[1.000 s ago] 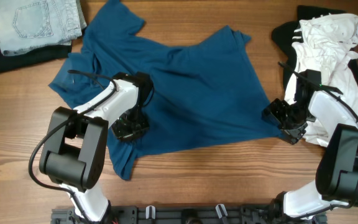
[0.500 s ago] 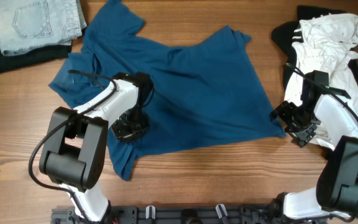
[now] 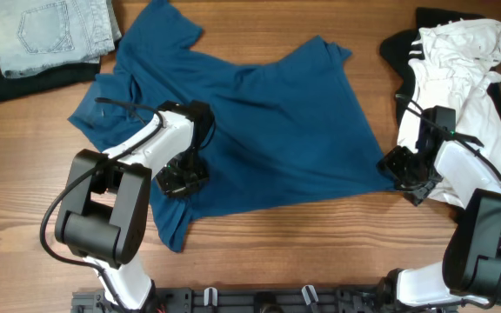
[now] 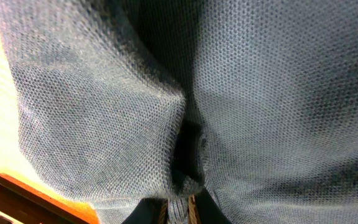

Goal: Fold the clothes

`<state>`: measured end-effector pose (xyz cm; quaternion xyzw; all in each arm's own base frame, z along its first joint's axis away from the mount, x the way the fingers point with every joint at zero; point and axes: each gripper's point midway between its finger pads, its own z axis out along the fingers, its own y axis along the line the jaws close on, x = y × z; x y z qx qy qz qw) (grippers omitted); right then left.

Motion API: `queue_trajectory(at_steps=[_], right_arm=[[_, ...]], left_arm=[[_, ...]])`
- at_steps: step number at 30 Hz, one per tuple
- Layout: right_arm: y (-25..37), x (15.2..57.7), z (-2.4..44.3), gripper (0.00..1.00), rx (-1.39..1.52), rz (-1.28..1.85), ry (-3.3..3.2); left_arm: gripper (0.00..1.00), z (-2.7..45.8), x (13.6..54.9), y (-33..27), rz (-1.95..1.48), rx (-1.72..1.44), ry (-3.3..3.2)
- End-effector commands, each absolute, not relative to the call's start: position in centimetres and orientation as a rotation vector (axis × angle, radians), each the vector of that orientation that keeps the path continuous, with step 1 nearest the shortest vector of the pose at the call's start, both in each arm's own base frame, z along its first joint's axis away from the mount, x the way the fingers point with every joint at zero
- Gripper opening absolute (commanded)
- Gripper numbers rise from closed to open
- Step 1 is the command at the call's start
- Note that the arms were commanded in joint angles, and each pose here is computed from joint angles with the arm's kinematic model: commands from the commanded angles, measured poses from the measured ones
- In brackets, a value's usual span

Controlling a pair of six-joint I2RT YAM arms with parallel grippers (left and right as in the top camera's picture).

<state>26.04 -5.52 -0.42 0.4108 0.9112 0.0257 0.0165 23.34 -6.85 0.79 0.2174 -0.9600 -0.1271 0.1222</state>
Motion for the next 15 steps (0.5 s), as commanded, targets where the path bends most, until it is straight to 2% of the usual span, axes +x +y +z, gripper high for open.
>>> queue_trajectory(at_steps=[1, 3, 5, 6, 7, 11, 15], right_arm=[[-4.5, 25.7, -0.9, 0.59, 1.278, 0.174, 2.835], [-4.4, 25.5, -1.0, 0.45, 1.285, 0.172, 2.837], [-4.4, 25.5, -1.0, 0.24, 1.307, 0.174, 2.829], [-4.3, 25.5, -1.0, 0.09, 1.315, 0.184, 2.828], [-4.1, 25.6, -1.0, 0.04, 1.315, 0.199, 2.828], [-4.1, 26.2, -0.2, 0.04, 1.375, 0.222, 2.776], [-4.1, 28.0, 3.5, 0.04, 1.318, 0.288, 2.691]], left_arm=[[0.11, 0.6, 23.2, -6.2, -0.407, 0.637, -2.791], [0.11, 0.6, 23.2, -6.2, -0.406, 0.637, -2.791], [0.1, 0.5, 23.2, -6.2, -0.406, 0.637, -2.793], [0.08, 0.5, 23.3, -6.2, -0.404, 0.638, -2.794], [0.04, 0.5, 23.3, -6.2, -0.404, 0.639, -2.795], [0.04, 0.7, 23.3, -6.0, -0.401, 0.616, -2.792], [0.04, 2.8, 23.5, -6.0, -0.394, 0.624, -2.8]])
